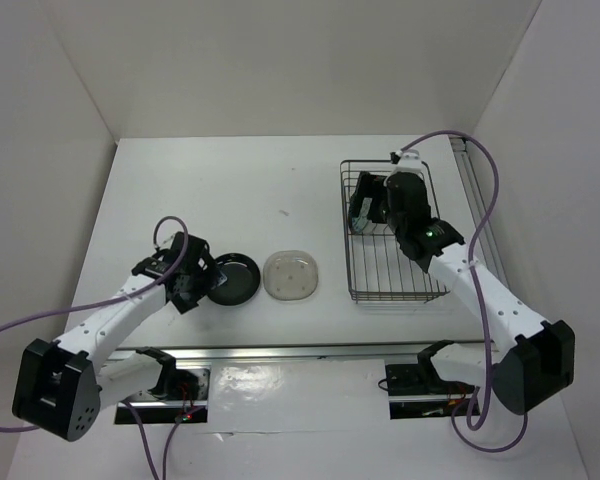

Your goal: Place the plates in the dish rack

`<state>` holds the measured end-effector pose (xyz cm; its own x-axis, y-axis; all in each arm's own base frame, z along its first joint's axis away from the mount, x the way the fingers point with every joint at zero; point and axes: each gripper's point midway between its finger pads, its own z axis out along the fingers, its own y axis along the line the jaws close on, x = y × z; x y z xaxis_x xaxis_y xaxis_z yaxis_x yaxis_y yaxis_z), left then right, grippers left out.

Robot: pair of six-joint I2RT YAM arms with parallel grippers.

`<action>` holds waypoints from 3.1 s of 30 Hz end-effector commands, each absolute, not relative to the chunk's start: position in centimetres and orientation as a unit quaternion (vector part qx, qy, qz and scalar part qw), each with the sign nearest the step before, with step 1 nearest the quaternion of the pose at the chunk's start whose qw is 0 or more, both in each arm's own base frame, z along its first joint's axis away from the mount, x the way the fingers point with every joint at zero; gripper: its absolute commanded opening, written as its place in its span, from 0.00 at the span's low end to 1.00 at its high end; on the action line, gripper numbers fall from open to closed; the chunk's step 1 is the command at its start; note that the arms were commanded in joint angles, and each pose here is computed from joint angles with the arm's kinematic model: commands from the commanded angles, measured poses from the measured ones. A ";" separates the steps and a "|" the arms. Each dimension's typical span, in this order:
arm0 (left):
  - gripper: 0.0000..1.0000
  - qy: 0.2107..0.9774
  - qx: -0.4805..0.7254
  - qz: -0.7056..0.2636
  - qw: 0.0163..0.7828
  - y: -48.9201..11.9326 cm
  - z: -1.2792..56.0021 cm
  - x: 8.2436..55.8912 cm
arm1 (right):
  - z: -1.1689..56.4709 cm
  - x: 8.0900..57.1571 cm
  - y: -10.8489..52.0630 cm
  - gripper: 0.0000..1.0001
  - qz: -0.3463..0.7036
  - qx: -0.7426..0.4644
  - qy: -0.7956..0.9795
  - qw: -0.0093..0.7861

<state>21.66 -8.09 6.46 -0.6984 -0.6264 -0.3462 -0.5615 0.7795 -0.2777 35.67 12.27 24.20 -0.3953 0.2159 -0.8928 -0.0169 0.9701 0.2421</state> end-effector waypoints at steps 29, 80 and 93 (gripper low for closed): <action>0.47 0.884 -0.423 -0.034 0.196 -7.5 -0.4 22.7 | 27.6 33.7 17.2 1.00 0.185 -0.010 0.788 0.587; 0.00 0.706 0.001 -0.442 0.554 -17.8 24.9 26.4 | 22.3 27.1 32.9 0.00 0.457 -0.313 0.717 0.423; 1.00 0.780 -0.077 -0.360 0.505 -16.0 21.4 28.7 | 29.1 35.1 19.0 0.00 0.119 -0.033 0.789 0.602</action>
<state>28.20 -16.14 20.18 -0.5004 -0.4674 -0.7288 0.2544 0.7252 -0.6398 32.42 26.22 22.01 -0.4575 -0.0035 -0.8892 -0.5048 0.8242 0.2565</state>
